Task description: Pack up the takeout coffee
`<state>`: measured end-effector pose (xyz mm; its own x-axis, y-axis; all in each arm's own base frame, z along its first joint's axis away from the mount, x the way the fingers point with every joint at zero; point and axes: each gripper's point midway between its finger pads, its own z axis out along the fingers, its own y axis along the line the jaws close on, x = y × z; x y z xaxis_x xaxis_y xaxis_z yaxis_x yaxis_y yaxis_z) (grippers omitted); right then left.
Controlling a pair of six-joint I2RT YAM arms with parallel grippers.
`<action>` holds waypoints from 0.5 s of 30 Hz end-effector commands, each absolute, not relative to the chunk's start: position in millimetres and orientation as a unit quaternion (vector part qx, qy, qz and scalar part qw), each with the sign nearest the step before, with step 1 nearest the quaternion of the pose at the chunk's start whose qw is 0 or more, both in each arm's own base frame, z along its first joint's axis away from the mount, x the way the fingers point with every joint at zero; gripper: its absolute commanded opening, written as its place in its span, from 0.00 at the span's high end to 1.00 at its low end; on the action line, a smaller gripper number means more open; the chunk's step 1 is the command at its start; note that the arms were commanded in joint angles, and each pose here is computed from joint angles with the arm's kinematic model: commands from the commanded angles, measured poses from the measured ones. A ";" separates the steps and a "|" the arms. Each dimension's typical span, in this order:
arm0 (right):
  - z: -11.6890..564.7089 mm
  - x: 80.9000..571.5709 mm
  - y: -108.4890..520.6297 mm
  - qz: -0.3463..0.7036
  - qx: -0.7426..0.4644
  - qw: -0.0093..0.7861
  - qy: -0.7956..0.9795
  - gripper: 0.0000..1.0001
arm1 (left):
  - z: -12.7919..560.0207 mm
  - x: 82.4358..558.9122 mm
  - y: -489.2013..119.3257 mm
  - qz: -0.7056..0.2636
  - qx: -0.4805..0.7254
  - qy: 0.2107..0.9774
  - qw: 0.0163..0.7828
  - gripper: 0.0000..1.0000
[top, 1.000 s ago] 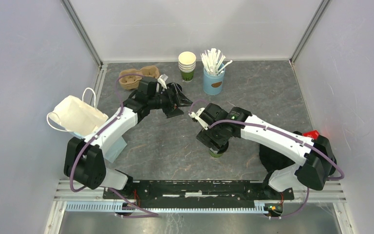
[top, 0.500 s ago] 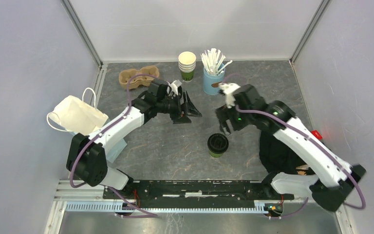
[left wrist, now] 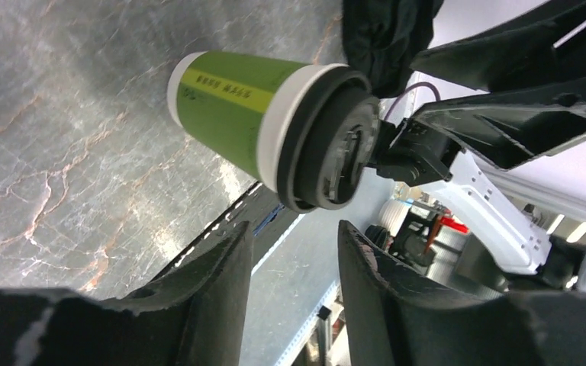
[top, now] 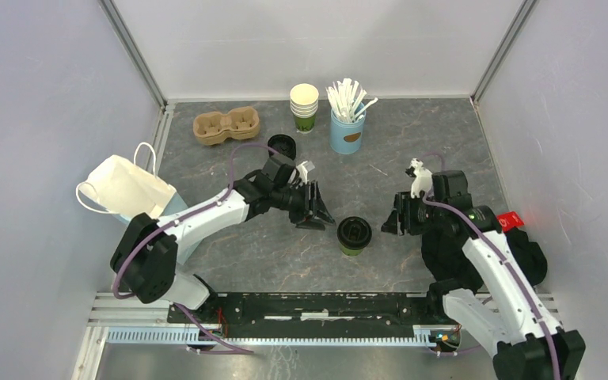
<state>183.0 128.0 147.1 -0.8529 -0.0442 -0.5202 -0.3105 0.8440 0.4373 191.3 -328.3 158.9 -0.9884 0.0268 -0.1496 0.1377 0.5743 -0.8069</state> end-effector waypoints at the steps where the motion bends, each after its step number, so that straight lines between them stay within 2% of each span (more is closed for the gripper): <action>1: 167.6 193.8 146.6 0.365 -0.093 0.317 0.870 0.47 | 165.5 193.1 -336.0 -0.498 -0.009 0.865 0.069 0.50; 4: 157.2 188.3 150.7 0.412 -0.073 0.316 0.851 0.55 | 163.9 188.8 -334.7 -0.495 -0.004 0.866 0.066 0.51; 6: 148.2 184.1 154.7 0.440 -0.054 0.303 0.843 0.56 | 161.6 184.4 -334.2 -0.495 0.003 0.867 0.061 0.47; 9: 144.8 184.8 155.5 0.452 -0.038 0.307 0.837 0.56 | 153.1 177.1 -333.9 -0.498 0.008 0.866 0.041 0.42; 15: 149.5 190.8 158.9 0.469 -0.028 0.322 0.822 0.54 | 146.6 178.5 -338.1 -0.509 0.007 0.860 0.038 0.45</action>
